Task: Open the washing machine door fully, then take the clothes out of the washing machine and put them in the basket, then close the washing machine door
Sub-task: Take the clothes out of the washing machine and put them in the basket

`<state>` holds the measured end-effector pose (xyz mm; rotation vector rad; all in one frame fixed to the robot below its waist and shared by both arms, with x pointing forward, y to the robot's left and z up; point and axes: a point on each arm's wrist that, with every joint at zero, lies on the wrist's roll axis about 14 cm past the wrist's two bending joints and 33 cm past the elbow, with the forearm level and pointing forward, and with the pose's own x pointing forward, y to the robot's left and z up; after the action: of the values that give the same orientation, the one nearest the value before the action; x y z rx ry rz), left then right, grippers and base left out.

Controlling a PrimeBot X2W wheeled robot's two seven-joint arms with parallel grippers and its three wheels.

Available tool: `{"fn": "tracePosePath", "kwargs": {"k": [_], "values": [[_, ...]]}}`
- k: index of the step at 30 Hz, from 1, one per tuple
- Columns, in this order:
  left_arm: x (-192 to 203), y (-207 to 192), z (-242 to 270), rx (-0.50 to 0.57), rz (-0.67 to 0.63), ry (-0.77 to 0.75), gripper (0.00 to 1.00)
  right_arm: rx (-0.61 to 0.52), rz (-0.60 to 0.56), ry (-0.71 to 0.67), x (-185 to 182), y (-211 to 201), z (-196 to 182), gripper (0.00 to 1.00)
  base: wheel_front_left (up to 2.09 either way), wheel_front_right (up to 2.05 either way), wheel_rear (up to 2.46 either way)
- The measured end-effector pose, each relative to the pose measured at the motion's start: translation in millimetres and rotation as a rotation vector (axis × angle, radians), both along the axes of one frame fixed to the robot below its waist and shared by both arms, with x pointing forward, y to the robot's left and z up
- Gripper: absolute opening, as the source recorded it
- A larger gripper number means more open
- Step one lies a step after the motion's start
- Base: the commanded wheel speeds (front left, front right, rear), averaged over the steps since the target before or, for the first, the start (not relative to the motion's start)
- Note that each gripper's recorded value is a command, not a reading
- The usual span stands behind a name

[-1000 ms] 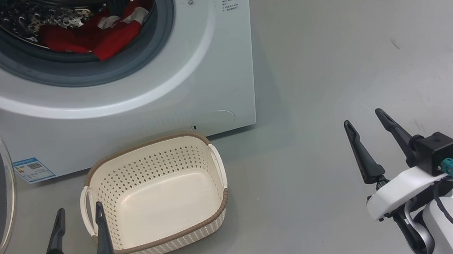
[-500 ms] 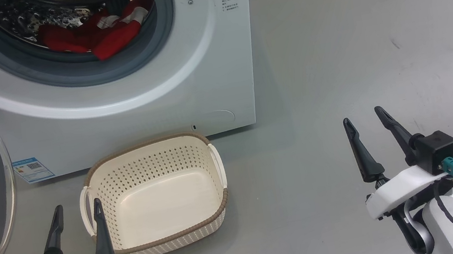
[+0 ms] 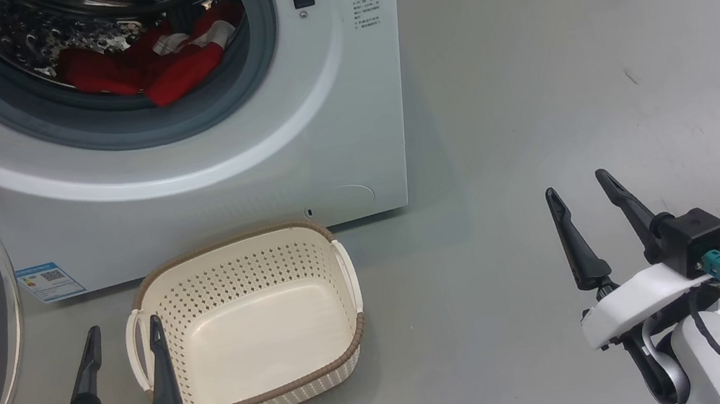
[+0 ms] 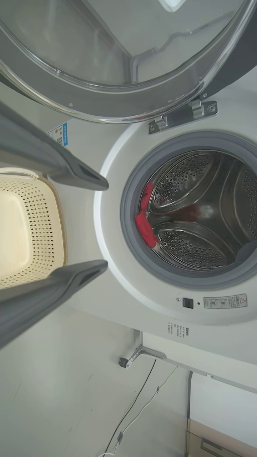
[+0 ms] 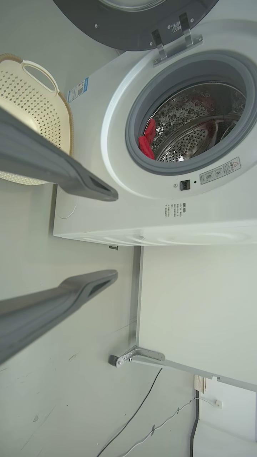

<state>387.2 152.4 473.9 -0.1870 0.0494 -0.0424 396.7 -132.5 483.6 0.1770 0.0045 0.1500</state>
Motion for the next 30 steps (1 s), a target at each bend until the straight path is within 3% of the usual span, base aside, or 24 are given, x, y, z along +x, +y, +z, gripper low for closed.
{"fn": "tracePosePath", "kwargs": {"k": [30], "values": [[-1.1, -3.0, 2.0, 0.012, -0.004, -0.006, 1.00, 0.001, 0.002, -0.001, -0.6, 0.8, 0.5, 1.00, 0.85, -0.85, 0.00]]}}
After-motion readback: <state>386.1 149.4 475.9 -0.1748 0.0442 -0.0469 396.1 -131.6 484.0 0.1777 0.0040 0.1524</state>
